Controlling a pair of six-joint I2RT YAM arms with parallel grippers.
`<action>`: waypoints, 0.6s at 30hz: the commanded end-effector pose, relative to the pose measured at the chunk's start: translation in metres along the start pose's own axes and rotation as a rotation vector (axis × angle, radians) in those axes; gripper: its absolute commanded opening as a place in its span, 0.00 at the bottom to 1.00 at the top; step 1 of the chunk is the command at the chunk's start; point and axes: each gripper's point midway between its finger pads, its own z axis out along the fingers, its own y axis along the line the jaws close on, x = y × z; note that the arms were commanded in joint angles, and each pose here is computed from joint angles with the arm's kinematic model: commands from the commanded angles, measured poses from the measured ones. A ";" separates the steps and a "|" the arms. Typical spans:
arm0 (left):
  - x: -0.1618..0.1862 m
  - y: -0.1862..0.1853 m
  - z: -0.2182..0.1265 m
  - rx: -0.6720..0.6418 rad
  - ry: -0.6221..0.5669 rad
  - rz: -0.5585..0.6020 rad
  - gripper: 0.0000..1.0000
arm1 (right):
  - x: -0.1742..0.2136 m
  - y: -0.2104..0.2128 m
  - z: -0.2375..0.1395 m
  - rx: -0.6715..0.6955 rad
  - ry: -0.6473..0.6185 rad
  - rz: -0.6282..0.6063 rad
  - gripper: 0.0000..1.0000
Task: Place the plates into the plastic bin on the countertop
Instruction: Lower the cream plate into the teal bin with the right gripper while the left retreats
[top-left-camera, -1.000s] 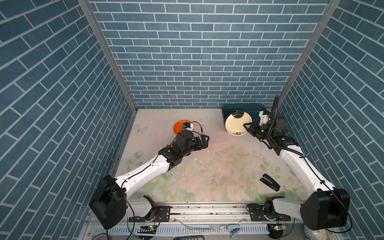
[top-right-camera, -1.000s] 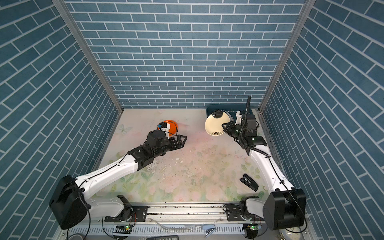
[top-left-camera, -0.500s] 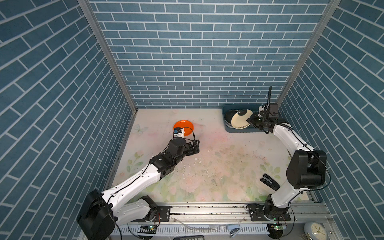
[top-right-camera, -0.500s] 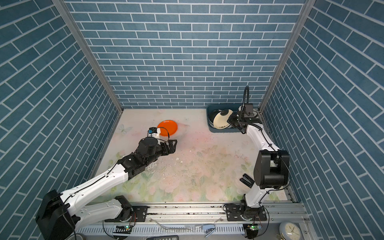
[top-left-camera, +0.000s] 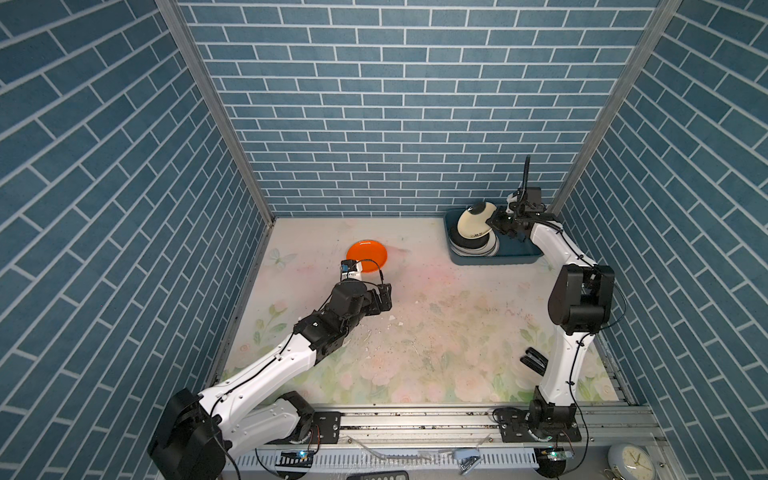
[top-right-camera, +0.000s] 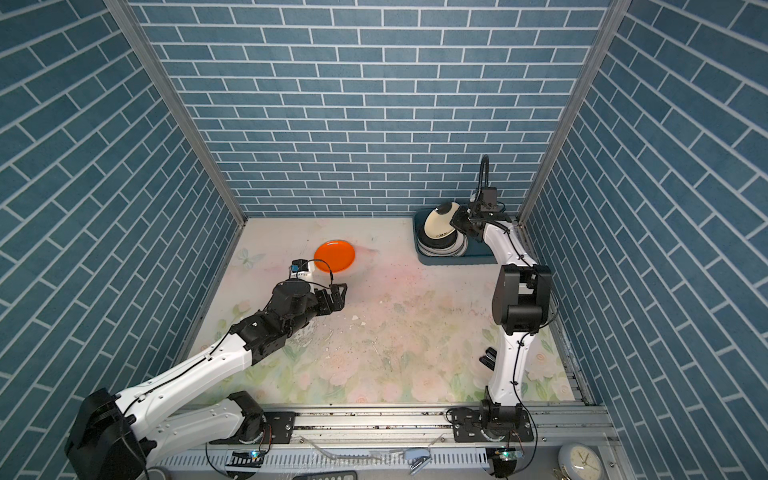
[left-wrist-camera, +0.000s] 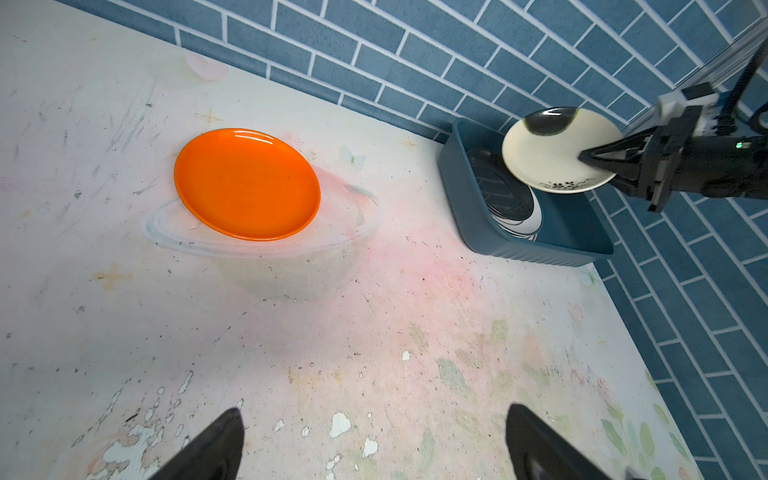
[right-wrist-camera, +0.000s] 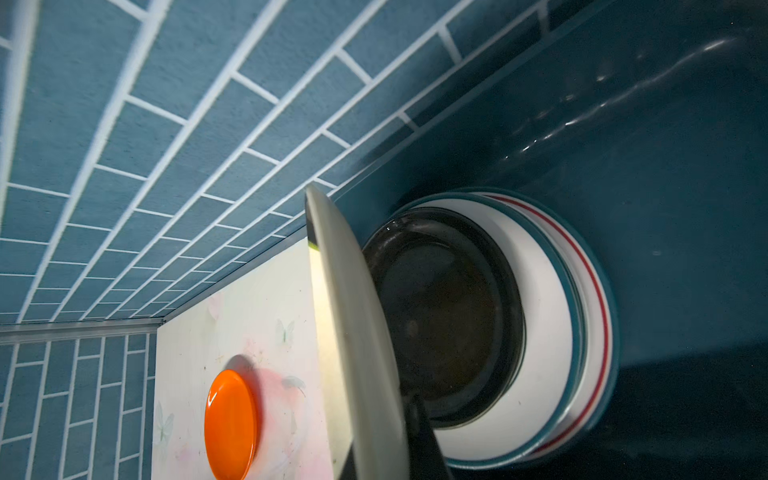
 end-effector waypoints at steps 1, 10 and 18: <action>0.003 0.012 -0.003 -0.037 -0.007 0.006 1.00 | 0.003 0.002 0.008 -0.018 0.033 0.027 0.00; 0.005 0.011 0.001 -0.037 0.002 0.002 0.99 | 0.016 -0.003 0.022 -0.037 0.089 0.045 0.00; 0.014 0.013 0.012 -0.048 0.035 0.008 1.00 | 0.026 -0.002 0.027 -0.054 0.148 0.026 0.57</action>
